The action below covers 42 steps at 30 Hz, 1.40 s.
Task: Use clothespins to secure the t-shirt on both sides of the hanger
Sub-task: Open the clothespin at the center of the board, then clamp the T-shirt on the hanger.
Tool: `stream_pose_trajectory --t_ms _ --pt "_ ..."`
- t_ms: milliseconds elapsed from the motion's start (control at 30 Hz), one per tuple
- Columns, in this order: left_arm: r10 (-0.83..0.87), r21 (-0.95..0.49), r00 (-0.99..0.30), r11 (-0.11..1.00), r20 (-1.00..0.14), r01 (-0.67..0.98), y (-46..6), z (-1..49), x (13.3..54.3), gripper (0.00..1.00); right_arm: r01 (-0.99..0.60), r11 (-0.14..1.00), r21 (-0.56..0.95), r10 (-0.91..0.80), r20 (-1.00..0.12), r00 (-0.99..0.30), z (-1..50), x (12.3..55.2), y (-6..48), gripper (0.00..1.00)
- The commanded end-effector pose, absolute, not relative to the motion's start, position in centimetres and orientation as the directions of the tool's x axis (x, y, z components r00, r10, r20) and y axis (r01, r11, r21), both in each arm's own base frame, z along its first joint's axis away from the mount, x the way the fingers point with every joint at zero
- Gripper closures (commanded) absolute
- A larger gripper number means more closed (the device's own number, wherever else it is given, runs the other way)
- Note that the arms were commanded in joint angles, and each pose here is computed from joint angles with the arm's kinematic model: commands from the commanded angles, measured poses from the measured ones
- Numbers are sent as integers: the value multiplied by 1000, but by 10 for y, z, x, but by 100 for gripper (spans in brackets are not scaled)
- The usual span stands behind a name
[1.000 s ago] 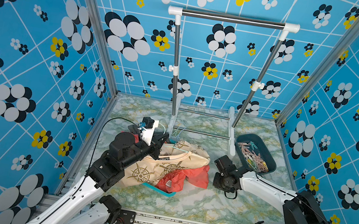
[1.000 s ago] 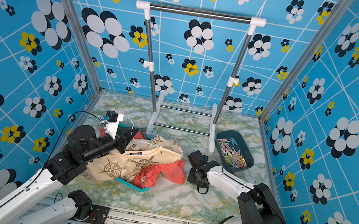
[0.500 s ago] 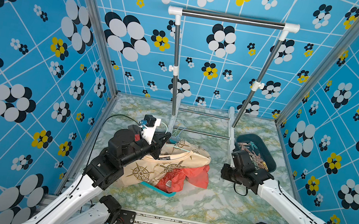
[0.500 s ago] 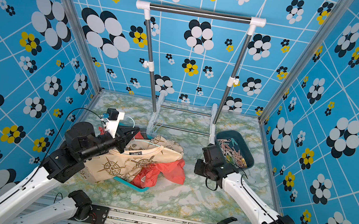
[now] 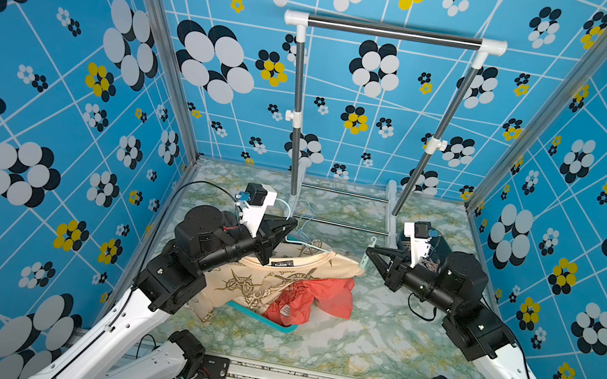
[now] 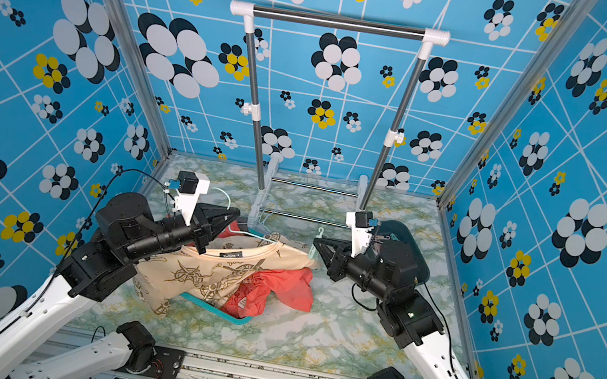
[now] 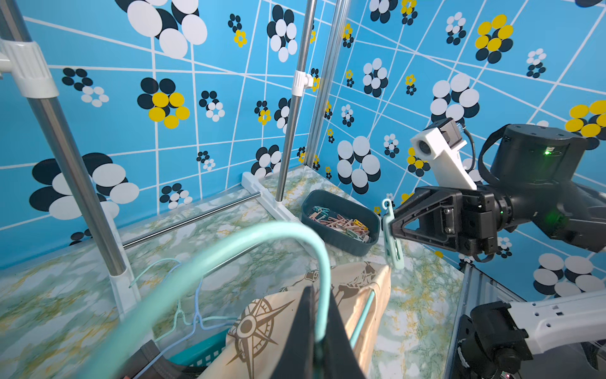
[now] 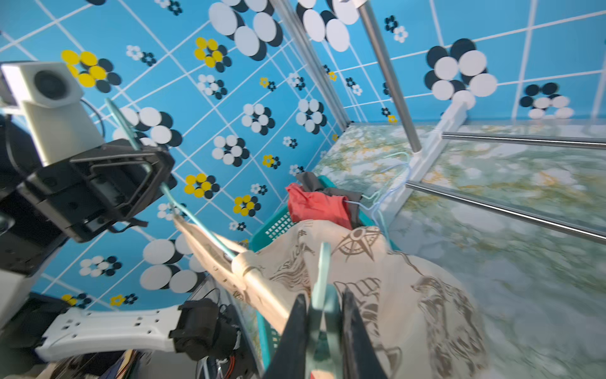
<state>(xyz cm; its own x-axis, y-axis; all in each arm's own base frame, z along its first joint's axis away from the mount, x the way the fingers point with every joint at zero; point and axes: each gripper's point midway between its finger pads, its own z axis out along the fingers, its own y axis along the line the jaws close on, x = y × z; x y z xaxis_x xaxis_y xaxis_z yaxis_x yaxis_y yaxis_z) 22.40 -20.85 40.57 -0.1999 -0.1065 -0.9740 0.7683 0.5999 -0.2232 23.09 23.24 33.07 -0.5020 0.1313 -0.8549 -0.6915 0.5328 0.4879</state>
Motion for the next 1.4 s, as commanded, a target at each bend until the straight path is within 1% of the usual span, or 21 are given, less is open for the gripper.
stream_pose_trajectory --t_ms 0,100,267,533,800,1067,1200,1367 --pt "-136 -222 -177 527 -975 820 -212 429 205 100 -804 389 450 92 -887 -452 355 212 260 100" --pt "-145 -230 -181 509 -973 829 -213 434 202 100 -819 328 470 97 -880 -466 360 209 271 100" --pt "-147 -235 -186 512 -972 826 -213 435 202 100 -839 264 476 142 -880 -454 375 201 272 100" --pt "-174 -259 -198 487 -965 834 -215 440 202 100 -859 227 458 193 -886 -421 388 190 266 100" --pt "-236 -301 -215 432 -948 851 -214 455 196 100 -856 213 471 176 -880 -440 379 191 272 100" --pt "-253 -316 -230 384 -940 868 -214 465 193 100 -868 211 449 175 -891 -419 385 190 272 100" --pt "-252 -316 -231 383 -940 868 -213 467 194 100 -888 215 406 201 -909 -366 402 185 266 100" --pt "-255 -319 -233 382 -938 867 -212 466 194 100 -905 288 312 201 -944 -262 424 180 252 100"
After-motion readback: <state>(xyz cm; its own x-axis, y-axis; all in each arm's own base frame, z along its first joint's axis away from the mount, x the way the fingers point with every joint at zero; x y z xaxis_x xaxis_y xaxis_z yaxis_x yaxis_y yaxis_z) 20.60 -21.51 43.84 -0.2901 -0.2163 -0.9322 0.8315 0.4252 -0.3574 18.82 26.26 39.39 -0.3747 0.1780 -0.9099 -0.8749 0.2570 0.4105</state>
